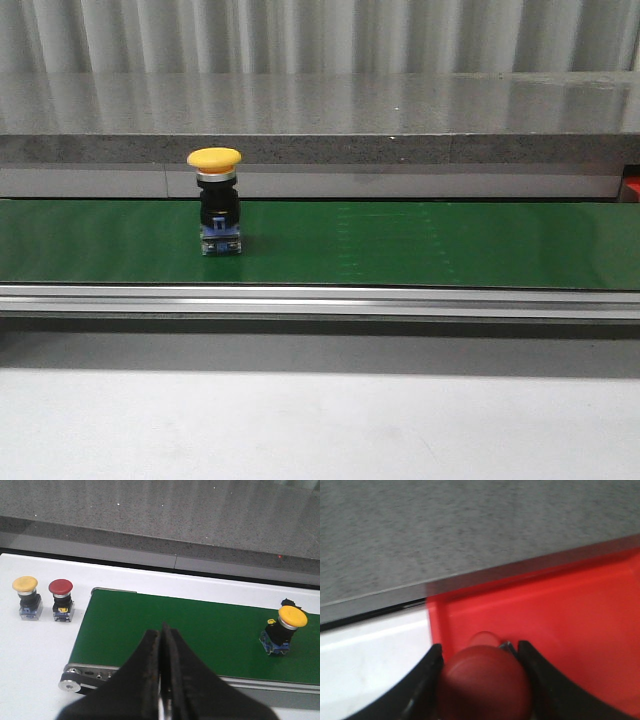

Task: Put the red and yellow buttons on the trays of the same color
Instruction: 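Grasp the red button and carry it over the red tray, then release the red button into the red tray, return right gripper to belt, then lower the right gripper onto the yellow button and grasp it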

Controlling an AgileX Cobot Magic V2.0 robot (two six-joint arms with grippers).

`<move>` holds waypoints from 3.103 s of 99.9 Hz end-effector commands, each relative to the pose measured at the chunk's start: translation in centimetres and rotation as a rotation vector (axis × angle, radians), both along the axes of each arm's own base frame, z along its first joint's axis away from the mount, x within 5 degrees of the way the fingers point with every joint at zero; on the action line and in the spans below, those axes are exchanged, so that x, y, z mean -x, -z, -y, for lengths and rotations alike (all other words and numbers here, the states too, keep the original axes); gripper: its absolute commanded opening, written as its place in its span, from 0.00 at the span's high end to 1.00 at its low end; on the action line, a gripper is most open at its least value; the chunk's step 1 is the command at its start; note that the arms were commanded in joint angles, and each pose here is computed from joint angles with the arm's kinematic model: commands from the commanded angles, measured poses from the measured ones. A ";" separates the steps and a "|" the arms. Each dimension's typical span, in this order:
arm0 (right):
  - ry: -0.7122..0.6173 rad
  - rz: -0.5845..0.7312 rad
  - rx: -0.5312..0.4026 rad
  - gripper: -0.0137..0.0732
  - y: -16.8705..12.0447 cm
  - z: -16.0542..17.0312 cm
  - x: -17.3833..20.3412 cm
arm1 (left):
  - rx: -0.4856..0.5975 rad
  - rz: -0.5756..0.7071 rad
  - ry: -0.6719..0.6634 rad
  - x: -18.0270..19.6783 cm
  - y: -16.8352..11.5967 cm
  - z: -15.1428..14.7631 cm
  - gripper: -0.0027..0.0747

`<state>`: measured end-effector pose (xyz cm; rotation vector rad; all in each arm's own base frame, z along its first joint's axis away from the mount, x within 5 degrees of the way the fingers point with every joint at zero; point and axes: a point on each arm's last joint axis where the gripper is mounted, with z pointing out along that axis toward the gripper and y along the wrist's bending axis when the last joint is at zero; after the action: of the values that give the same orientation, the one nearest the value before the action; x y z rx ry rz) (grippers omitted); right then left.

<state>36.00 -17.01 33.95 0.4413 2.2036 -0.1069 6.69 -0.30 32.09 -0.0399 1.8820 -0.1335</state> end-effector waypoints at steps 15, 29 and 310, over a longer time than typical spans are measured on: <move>0.176 0.173 -0.044 0.68 0.8 5.1 -0.5 | 0.014 0.096 0.022 -0.1 -1.4 0.2 0.99; 0.198 0.126 -0.073 0.68 4.5 6.4 -2.0 | 0.014 0.096 0.022 -0.1 -1.4 0.2 0.99; -0.891 -0.073 0.048 0.10 6.7 -28.8 5.3 | 0.014 0.096 0.022 -0.1 -1.4 0.2 0.99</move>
<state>29.87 11.74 26.07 -0.6453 2.3562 0.3234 6.69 -0.30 32.09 -0.0399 1.8820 -0.1335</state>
